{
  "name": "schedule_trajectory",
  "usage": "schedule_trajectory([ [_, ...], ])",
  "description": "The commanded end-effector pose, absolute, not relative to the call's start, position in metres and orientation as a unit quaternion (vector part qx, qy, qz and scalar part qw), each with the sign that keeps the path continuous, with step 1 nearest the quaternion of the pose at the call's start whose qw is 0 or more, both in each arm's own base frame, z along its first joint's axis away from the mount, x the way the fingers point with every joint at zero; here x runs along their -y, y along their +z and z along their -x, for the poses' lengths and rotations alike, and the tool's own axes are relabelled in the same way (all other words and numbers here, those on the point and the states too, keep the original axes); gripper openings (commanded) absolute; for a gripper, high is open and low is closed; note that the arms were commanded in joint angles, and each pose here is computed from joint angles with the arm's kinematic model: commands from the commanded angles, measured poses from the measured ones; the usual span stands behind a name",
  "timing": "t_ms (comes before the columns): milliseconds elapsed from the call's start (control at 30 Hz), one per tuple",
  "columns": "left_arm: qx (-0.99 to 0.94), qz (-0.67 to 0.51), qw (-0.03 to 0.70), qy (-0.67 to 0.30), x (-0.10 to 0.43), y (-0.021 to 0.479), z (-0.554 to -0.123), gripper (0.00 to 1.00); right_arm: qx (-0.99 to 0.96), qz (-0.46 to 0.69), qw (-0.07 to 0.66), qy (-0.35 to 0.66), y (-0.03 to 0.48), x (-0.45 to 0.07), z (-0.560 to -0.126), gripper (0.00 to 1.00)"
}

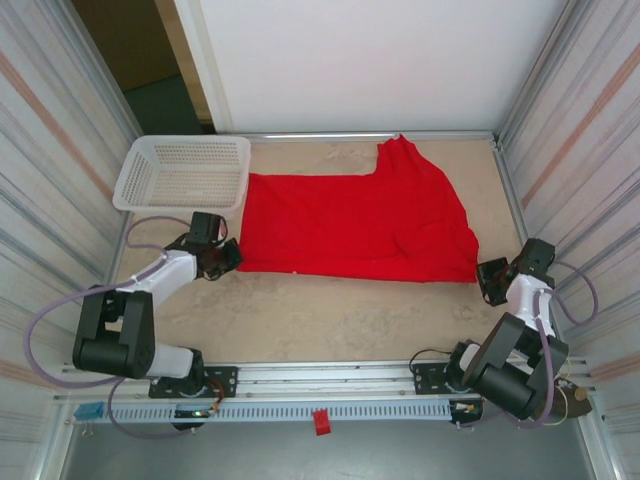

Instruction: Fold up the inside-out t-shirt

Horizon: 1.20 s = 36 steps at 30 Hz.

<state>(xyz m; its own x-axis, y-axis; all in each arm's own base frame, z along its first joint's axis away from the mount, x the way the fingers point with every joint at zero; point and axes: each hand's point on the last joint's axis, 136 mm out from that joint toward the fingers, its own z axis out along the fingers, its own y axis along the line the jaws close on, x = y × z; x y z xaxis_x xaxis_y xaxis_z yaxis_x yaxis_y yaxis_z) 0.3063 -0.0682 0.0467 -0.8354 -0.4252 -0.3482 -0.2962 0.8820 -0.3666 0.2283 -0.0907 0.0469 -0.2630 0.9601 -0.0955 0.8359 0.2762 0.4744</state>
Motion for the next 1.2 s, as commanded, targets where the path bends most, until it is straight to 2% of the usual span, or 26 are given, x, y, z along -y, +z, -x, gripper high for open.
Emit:
schedule_trajectory([
  [0, -0.947, 0.206, 0.213, -0.12, 0.05, 0.042, -0.302, 0.0, -0.772, -0.587, 0.201, 0.139, 0.045, 0.104, -0.222, 0.0],
  [67, -0.949, 0.194, 0.207, -0.137, 0.057, 0.042, -0.305, 0.02, -0.775, -0.579, 0.201, 0.153, 0.045, 0.099, -0.226, 0.0],
  [133, -0.949, 0.187, 0.202, -0.15, 0.064, 0.042, -0.305, 0.31, -0.783, -0.566, 0.196, 0.167, 0.044, 0.093, -0.231, 0.0],
  [167, -0.949, 0.184, 0.203, -0.154, 0.067, 0.044, -0.304, 0.41, -0.788, -0.56, 0.192, 0.172, 0.044, 0.089, -0.233, 0.0],
  [200, -0.949, 0.182, 0.203, -0.156, 0.068, 0.046, -0.303, 0.47, -0.792, -0.554, 0.187, 0.175, 0.042, 0.086, -0.233, 0.0],
  [300, -0.949, 0.179, 0.202, -0.161, 0.075, 0.054, -0.295, 0.55, -0.801, -0.542, 0.183, 0.177, 0.04, 0.08, -0.233, 0.0],
  [467, -0.95, 0.166, 0.204, -0.168, 0.099, 0.06, -0.274, 0.57, -0.808, -0.531, 0.185, 0.177, 0.041, 0.074, -0.23, 0.0],
  [700, -0.963, 0.114, 0.212, -0.118, 0.116, 0.043, -0.255, 0.53, -0.812, -0.524, 0.187, 0.178, 0.042, 0.069, -0.23, 0.0],
  [933, -0.965, 0.093, 0.225, -0.093, 0.12, 0.032, -0.265, 0.49, -0.813, -0.522, 0.188, 0.176, 0.041, 0.069, -0.231, 0.0],
  [1167, -0.962, 0.079, 0.247, -0.084, 0.123, 0.034, -0.281, 0.5, -0.814, -0.522, 0.187, 0.175, 0.039, 0.068, -0.229, 0.0],
])
